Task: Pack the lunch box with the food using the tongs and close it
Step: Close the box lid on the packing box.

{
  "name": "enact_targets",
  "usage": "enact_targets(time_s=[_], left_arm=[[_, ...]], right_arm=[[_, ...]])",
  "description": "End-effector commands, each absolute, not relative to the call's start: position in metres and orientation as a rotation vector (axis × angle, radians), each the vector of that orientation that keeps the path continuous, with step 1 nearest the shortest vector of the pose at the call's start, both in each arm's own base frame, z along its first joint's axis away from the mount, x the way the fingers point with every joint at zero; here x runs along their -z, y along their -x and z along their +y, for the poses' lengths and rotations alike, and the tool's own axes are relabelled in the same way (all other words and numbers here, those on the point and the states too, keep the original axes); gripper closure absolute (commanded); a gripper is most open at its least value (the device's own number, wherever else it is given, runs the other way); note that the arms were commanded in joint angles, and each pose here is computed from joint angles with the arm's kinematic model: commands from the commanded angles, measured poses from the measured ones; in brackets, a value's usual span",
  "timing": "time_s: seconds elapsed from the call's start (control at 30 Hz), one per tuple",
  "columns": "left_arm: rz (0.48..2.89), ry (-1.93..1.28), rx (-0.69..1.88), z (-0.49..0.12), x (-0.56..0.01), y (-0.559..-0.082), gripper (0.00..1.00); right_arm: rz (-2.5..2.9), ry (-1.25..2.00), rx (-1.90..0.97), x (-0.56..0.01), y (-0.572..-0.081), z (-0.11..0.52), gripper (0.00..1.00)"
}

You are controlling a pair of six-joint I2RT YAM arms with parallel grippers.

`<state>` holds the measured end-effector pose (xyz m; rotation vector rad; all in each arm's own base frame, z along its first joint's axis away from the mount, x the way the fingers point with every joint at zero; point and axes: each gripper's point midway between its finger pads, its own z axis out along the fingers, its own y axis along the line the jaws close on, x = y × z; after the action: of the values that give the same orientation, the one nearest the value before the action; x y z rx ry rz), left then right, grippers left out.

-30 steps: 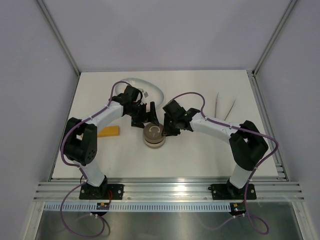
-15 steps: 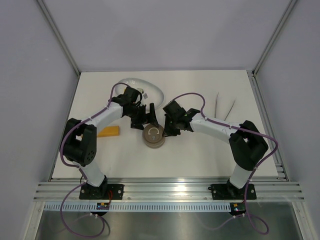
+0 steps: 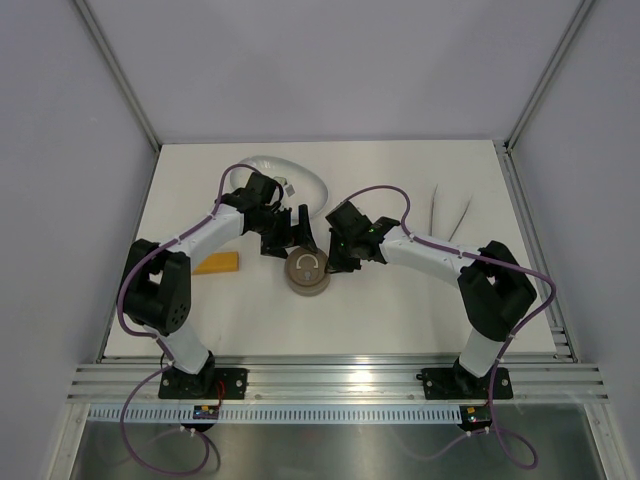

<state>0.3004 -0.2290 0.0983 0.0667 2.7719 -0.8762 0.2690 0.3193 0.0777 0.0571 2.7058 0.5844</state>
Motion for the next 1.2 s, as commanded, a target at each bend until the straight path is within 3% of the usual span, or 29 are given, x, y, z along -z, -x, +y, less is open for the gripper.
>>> enact_targets(time_s=[0.0, 0.13, 0.8, 0.97, 1.17], left_arm=[[2.711, -0.094, 0.921, -0.234, -0.117, -0.302, 0.01], [2.704, -0.092, 0.904, -0.233, -0.121, -0.304, 0.01], [2.542, 0.001, 0.666, -0.186, -0.184, -0.328, 0.01], [2.488, 0.134, 0.633, -0.153, -0.201, -0.332, 0.01], [2.408, 0.321, 0.584, -0.111, -0.212, -0.329, 0.01]], right_arm=[[2.652, -0.055, -0.632, -0.092, -0.275, 0.333, 0.78], [2.643, -0.048, -0.626, -0.098, -0.276, 0.331, 0.70], [2.538, 0.089, -0.432, -0.140, -0.283, 0.333, 0.56], [2.542, 0.173, -0.355, -0.135, -0.289, 0.347, 0.39], [2.583, 0.246, -0.293, -0.115, -0.291, 0.365, 0.29]])
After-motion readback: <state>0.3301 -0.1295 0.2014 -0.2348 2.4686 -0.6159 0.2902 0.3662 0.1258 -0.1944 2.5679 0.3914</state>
